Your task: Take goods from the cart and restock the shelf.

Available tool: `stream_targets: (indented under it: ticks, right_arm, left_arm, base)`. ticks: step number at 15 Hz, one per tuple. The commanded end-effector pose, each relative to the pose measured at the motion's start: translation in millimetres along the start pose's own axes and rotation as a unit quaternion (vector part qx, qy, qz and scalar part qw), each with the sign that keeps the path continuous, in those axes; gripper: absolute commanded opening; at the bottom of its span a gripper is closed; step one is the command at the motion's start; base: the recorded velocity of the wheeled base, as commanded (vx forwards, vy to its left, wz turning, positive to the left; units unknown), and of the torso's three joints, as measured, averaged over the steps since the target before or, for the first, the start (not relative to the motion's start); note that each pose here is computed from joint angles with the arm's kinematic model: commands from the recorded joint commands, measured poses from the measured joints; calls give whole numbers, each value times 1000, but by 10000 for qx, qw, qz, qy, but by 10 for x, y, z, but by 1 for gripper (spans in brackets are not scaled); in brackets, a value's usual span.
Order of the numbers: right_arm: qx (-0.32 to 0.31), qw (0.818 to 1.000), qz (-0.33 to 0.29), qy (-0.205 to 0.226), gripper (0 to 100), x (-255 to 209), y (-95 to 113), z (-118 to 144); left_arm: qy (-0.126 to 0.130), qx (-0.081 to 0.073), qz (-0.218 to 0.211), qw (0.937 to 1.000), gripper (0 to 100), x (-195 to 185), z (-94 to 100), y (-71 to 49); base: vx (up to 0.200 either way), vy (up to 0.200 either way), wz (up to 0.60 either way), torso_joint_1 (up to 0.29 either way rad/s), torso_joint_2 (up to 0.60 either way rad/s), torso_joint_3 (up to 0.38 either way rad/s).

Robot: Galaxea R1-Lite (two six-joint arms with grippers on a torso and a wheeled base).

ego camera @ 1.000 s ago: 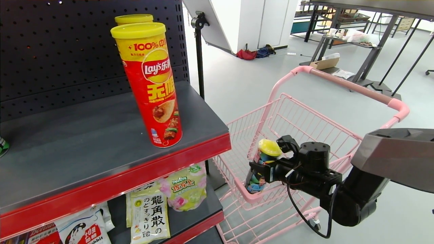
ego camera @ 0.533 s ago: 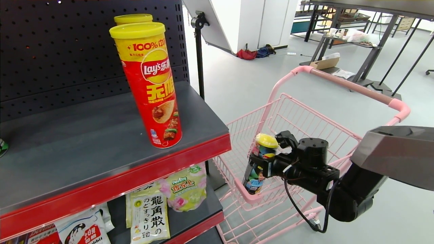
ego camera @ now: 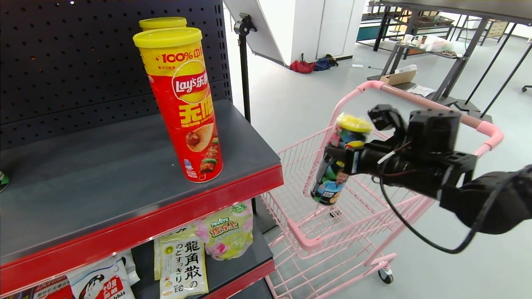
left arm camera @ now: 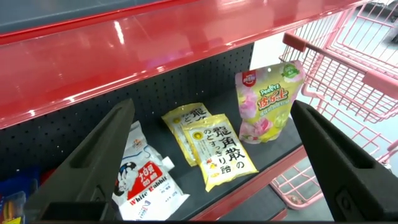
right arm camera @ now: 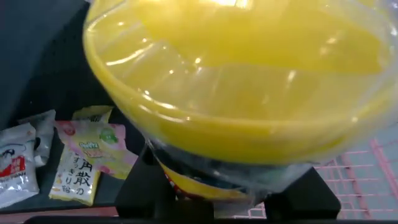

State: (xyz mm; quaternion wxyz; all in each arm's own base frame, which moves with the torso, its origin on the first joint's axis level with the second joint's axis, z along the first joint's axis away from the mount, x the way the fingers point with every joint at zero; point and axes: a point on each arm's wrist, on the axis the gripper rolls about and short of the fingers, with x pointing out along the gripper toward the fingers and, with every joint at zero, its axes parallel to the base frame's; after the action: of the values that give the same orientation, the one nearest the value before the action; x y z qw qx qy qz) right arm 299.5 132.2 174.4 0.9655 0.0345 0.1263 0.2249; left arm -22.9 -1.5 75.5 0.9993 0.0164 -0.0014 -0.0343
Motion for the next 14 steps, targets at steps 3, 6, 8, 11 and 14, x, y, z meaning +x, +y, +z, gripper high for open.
stream_targets:
  ticks: [3, 6, 8, 11, 14]
  right_arm:
    - [-281, 9936, -881, -653, 0, -1713, 135, 713]
    - [-330, 9906, -1327, -40, 0, -2653, 96, 399]
    - [-223, 9811, -1921, -109, 0, -3058, 82, 79]
    - [-372, 9734, -2258, -51, 0, -3188, 94, -67]
    - [-781, 9699, -2305, -39, 0, -3260, 112, -180]
  left_arm:
    - [1, -3, -2, 10000, 100, -1, 4, 0]
    - [1, -3, 6, 10000, 100, -1, 4, 0]
    - [1, -3, -9, 10000, 100, -1, 4, 0]
    - [1, -3, -2, 10000, 100, -1, 4, 0]
    - [1, -10, 6, 10000, 100, -1, 4, 0]
  base:
    - [0, 0, 0, 0, 0, 0]
    - [0, 0, 0, 0, 0, 0]
    - [0, 0, 0, 0, 0, 0]
    - [0, 0, 0, 0, 0, 0]
    - [0, 0, 0, 0, 0, 0]
